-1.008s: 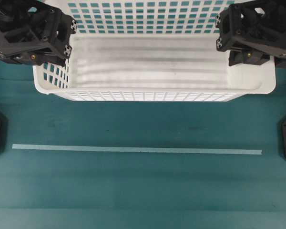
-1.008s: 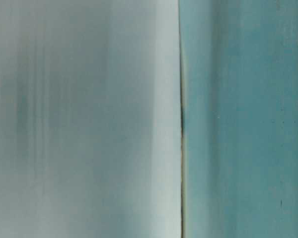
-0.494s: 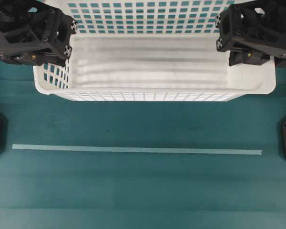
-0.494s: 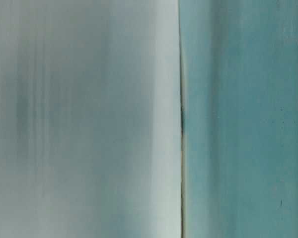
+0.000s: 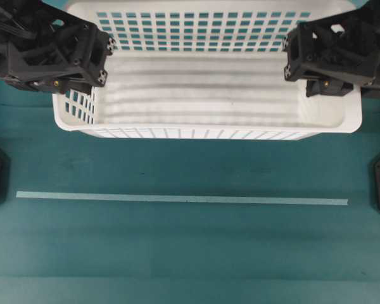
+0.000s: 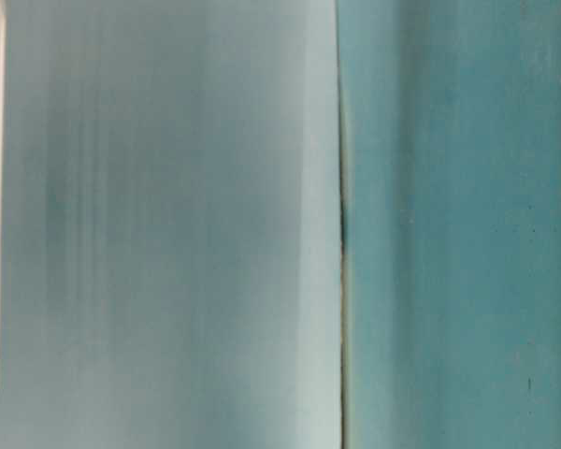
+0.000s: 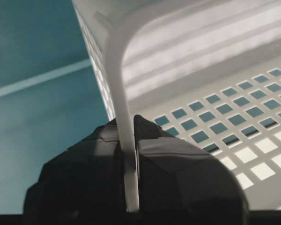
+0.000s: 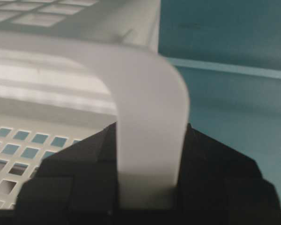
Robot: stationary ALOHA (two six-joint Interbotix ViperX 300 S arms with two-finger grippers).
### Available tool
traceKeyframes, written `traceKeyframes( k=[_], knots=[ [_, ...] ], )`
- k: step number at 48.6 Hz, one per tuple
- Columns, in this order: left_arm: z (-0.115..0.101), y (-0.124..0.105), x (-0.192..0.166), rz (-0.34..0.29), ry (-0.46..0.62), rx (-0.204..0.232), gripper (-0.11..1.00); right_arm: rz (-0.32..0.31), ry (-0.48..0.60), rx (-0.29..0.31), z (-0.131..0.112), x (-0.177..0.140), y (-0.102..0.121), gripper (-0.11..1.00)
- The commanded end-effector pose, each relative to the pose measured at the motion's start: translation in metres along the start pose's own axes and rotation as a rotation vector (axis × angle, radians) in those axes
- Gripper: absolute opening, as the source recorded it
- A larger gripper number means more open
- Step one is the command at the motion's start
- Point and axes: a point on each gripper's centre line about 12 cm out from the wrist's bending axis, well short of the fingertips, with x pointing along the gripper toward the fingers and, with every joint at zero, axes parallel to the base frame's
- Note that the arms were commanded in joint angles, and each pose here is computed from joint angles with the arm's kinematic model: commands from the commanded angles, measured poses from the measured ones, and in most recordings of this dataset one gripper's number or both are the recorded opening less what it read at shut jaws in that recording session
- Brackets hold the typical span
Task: Lift the white basket with both hands.
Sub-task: 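Lower the held basket back down onto the table with both grippers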
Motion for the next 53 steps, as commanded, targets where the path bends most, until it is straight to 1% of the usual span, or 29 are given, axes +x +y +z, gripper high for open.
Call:
traceKeyframes(
  k=[1, 5, 12, 21, 27, 31, 35, 42, 48, 53],
  knots=[
    [-0.006, 0.000, 0.002, 0.003, 0.009, 0.059, -0.02, -0.017, 0.007, -0.071, -0.005, 0.008, -0.001, 0.20],
    [-0.009, 0.002, 0.013, 0.032, 0.022, 0.063, -0.02, -0.024, 0.009, -0.071, -0.005, 0.019, -0.002, 0.20],
    [-0.011, 0.005, 0.033, 0.065, 0.034, 0.057, -0.02, -0.015, 0.014, -0.068, -0.007, 0.039, -0.003, 0.20],
    [-0.015, 0.013, 0.068, 0.100, 0.046, 0.055, -0.02, -0.038, 0.040, -0.068, -0.011, 0.080, -0.008, 0.20],
    [-0.017, 0.015, 0.082, 0.077, 0.036, 0.026, -0.02, -0.022, 0.058, -0.065, -0.015, 0.098, -0.007, 0.20],
    [-0.017, 0.016, 0.090, 0.063, 0.031, 0.018, -0.02, -0.028, 0.059, -0.067, -0.017, 0.108, -0.009, 0.20],
    [-0.019, 0.019, 0.100, 0.074, 0.035, 0.017, -0.02, -0.042, 0.064, -0.066, -0.018, 0.118, -0.010, 0.20],
    [-0.023, 0.028, 0.120, 0.113, 0.049, 0.020, -0.02, -0.069, 0.069, -0.068, -0.019, 0.134, -0.013, 0.20],
    [-0.027, 0.036, 0.138, 0.120, 0.052, 0.020, -0.02, -0.095, 0.081, -0.070, -0.022, 0.152, -0.016, 0.20],
    [-0.028, 0.039, 0.149, 0.112, 0.049, 0.012, -0.02, -0.112, 0.090, -0.072, -0.025, 0.169, -0.020, 0.20]
  ],
)
